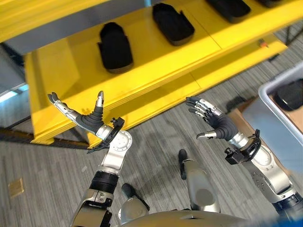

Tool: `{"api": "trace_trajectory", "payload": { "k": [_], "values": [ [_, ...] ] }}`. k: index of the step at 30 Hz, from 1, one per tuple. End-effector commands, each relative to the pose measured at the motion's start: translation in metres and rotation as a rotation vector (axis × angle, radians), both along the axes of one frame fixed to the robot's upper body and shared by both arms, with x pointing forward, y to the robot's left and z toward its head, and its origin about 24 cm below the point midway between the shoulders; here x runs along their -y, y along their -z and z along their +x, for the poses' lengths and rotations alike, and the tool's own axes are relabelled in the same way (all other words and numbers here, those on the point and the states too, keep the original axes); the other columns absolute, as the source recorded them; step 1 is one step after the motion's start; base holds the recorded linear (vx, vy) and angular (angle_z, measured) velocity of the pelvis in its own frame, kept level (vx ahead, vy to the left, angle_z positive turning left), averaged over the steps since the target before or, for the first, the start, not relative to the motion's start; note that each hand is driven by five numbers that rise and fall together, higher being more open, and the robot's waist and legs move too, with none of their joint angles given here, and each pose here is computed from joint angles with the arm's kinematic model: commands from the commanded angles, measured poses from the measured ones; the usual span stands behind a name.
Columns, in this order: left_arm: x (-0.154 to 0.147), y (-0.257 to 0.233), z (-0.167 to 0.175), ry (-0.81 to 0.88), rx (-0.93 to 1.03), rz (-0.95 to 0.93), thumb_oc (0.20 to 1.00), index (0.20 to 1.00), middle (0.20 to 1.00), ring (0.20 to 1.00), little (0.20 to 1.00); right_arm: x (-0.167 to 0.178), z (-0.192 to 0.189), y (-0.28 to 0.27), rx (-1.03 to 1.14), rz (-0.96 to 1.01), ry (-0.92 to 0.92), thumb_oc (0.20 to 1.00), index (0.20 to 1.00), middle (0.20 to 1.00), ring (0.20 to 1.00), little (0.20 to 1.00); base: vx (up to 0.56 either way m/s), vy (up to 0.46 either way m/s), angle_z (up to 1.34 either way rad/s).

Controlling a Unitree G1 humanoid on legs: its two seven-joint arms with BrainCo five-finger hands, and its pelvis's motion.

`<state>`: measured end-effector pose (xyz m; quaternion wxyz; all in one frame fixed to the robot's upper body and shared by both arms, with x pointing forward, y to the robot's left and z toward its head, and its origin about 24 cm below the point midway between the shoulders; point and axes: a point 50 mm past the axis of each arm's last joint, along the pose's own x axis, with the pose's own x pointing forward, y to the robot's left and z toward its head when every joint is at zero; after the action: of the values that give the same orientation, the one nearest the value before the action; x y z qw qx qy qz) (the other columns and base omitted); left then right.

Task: Move parts from the plastic box to the shelf.

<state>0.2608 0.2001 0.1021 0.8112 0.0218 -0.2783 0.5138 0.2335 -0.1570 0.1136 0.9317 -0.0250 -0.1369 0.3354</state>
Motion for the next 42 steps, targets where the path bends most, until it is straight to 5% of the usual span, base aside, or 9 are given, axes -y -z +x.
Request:
{"api": "trace_trajectory", "payload": {
  "k": [1,4,5,10,15,27,42],
  "values": [
    [-0.023,-0.029,0.012,-0.008,0.083,0.154,1.0,1.0,1.0,1.0,1.0,-0.007,-0.006,-0.016,0.101,0.106,-0.017,1.0,1.0,1.0,1.0,1.0,0.03,-0.036,0.16],
    [-0.02,-0.022,0.009,0.084,0.066,0.174,1.0,1.0,1.0,1.0,1.0,-0.007,-0.008,-0.013,0.099,0.135,-0.001,1.0,1.0,1.0,1.0,1.0,-0.01,-0.077,0.16],
    [-0.006,-0.021,0.001,0.286,0.073,0.204,1.0,1.0,1.0,1.0,1.0,-0.007,-0.007,-0.01,0.057,0.199,0.023,1.0,1.0,1.0,1.0,1.0,-0.1,-0.183,0.11],
    [0.014,0.003,-0.038,0.768,-0.057,0.249,1.0,1.0,1.0,1.0,1.0,0.019,-0.005,0.019,-0.091,0.235,0.239,1.0,1.0,1.0,1.0,1.0,-0.07,-0.193,0.45],
    [0.028,0.015,-0.056,0.999,-0.179,0.303,1.0,1.0,1.0,1.0,1.0,0.026,-0.001,0.033,-0.199,0.309,0.293,1.0,1.0,1.0,1.0,1.0,-0.15,0.215,0.37],
    [0.031,0.04,-0.053,1.005,-0.296,0.231,1.0,1.0,1.0,1.0,1.0,0.022,-0.004,0.065,-0.317,0.293,0.409,1.0,1.0,1.0,1.0,1.0,-0.12,0.0,-1.33],
    [0.032,0.026,-0.034,0.978,-0.171,0.175,1.0,1.0,1.0,1.0,1.0,0.042,0.004,0.054,-0.233,0.07,0.484,1.0,1.0,1.0,1.0,1.0,0.15,-0.396,-0.69]
  ]
}}
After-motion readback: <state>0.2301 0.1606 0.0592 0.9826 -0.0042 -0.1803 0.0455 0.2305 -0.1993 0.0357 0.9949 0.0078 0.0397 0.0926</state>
